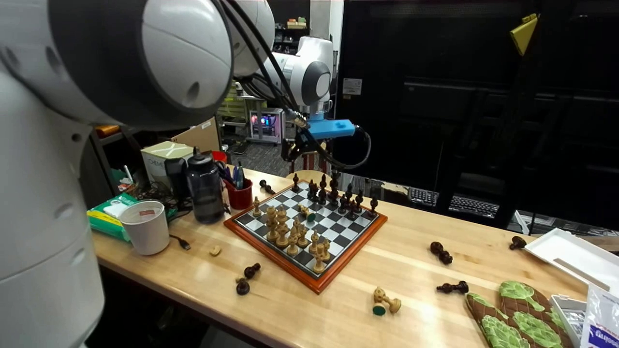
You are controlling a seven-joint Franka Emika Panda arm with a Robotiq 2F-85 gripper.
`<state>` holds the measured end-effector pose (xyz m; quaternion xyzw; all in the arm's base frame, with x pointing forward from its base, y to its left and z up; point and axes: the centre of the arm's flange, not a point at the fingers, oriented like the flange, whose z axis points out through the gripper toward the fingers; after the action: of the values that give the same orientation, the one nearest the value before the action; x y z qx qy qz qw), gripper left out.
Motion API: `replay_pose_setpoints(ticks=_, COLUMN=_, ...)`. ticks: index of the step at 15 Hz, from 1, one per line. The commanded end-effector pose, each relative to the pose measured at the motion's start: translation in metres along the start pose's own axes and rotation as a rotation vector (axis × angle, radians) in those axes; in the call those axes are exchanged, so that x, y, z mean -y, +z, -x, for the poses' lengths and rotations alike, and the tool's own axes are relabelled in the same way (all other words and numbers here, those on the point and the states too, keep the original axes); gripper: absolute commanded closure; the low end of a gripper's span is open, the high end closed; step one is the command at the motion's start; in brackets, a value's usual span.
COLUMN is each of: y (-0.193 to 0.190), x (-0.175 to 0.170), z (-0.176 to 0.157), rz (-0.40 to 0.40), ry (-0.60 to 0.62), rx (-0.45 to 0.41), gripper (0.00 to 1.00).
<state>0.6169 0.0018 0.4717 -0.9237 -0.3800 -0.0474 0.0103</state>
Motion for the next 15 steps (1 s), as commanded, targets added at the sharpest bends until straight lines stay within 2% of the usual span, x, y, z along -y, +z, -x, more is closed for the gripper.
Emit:
replay_pose_setpoints(ticks=1, y=0.001, x=0.000, z=0.000, rz=-0.001, ry=0.000, rx=0.001, gripper=0.00)
replay_pose_setpoints(ticks=5, y=0.001, x=0.002, z=-0.002, rz=-0.002, ry=-0.002, rx=0.001, gripper=0.00)
replay_pose_setpoints(ticks=15, y=0.084, x=-0.027, z=0.003, rz=-0.124, ry=-0.029, rx=-0.031, gripper=0.00)
